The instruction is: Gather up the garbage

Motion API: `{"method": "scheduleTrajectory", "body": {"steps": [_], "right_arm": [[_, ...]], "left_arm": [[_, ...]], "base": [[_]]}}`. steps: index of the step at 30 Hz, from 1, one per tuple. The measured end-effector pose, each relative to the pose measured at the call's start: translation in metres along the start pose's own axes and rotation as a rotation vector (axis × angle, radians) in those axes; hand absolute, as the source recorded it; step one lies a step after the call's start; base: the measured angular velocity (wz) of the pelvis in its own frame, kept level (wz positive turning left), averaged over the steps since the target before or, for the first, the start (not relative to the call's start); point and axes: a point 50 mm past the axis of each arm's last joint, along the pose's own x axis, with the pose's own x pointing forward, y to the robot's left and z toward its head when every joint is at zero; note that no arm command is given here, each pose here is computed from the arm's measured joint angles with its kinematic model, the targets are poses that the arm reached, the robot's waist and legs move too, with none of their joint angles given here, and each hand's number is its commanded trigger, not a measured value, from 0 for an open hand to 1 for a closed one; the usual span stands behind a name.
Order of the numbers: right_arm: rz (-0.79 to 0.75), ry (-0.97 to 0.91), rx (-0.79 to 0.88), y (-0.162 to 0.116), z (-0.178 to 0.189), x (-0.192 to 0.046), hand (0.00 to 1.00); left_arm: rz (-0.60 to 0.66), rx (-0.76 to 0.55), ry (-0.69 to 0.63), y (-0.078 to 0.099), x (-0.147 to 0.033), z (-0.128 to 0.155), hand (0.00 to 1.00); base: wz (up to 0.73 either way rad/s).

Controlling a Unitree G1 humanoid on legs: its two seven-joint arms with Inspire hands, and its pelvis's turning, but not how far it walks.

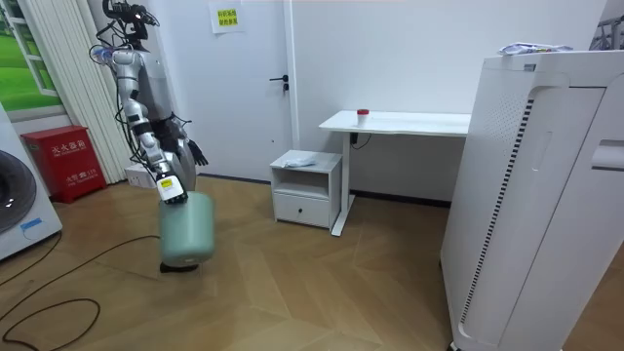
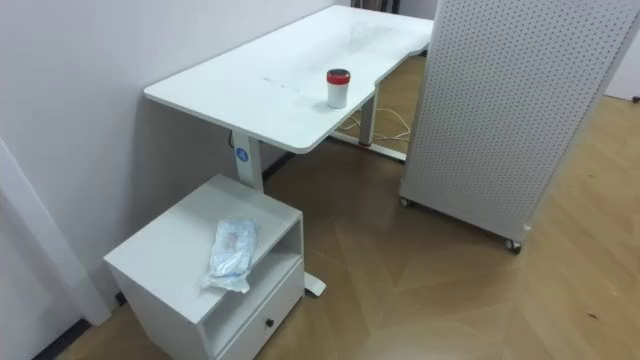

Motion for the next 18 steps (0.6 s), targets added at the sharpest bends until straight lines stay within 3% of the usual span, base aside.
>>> {"method": "scheduleTrajectory", "body": {"steps": [7,18], "right_arm": [[0.048,0.002,0.09,0.012,-0.004,-0.002,1.0],[0.045,0.005,0.101,0.012,-0.01,-0.003,1.0]], "left_arm": [[0.0,0.0,0.013,0.0,-0.001,-0.005,0.0],[0.039,0.016,0.02,0.003,-0.002,-0.01,0.0]], "base": [[-0.02],[-0.05]]}}
